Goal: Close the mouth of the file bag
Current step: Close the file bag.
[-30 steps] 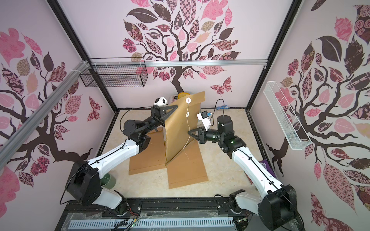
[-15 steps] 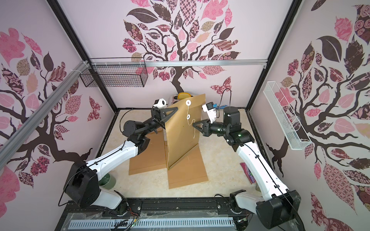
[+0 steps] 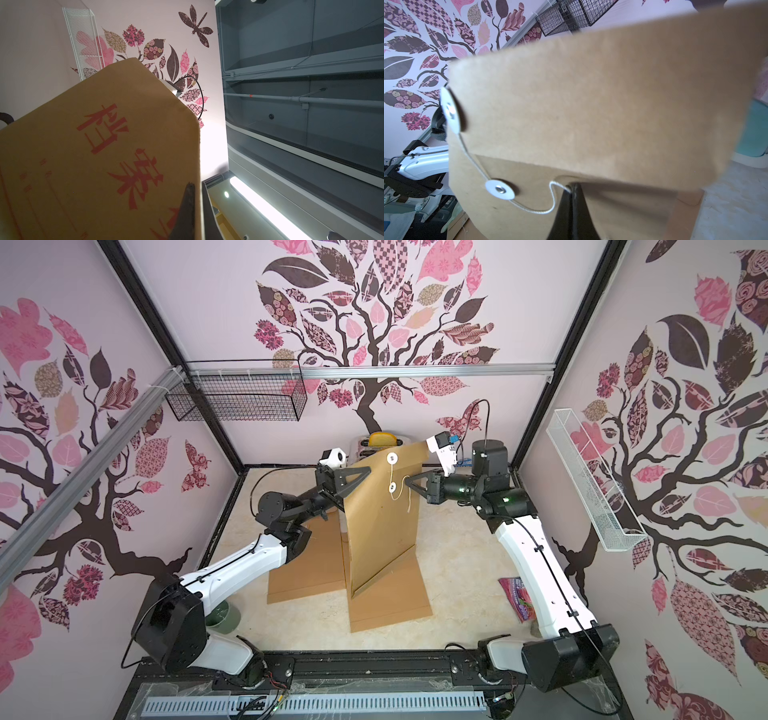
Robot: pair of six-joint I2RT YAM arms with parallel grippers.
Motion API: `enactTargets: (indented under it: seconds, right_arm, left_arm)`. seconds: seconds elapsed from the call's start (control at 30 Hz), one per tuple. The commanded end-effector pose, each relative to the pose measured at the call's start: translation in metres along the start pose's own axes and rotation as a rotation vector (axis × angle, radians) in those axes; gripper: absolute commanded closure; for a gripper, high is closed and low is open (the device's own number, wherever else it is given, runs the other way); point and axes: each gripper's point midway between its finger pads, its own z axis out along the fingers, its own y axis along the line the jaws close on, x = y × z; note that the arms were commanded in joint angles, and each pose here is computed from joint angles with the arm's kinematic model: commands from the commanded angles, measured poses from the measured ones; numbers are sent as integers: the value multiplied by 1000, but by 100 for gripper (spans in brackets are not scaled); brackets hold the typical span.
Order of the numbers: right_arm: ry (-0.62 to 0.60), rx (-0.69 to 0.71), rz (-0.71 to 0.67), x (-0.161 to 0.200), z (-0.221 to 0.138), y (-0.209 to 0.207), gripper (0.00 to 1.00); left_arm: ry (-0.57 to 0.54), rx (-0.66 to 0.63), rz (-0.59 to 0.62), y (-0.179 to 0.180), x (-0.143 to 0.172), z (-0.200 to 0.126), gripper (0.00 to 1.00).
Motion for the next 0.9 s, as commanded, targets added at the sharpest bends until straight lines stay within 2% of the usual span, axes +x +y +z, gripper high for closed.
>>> enactTargets:
  seconds: [0.0, 0.27, 0.43, 0.87]
  right_arm:
    - [7, -45, 11, -7, -2, 11, 100]
    - [7, -105, 40, -11, -1, 19, 100]
    - [15, -77, 30, -5, -2, 16, 100]
    - [20, -81, -12, -19, -9, 27, 100]
  left_arm:
    - [26, 5, 37, -6, 9, -1, 100]
    - [-3, -2, 26, 4, -1, 0, 100]
    - [-10, -14, 24, 12, -8, 3, 100]
    - [-30, -38, 8, 25, -11, -3, 100]
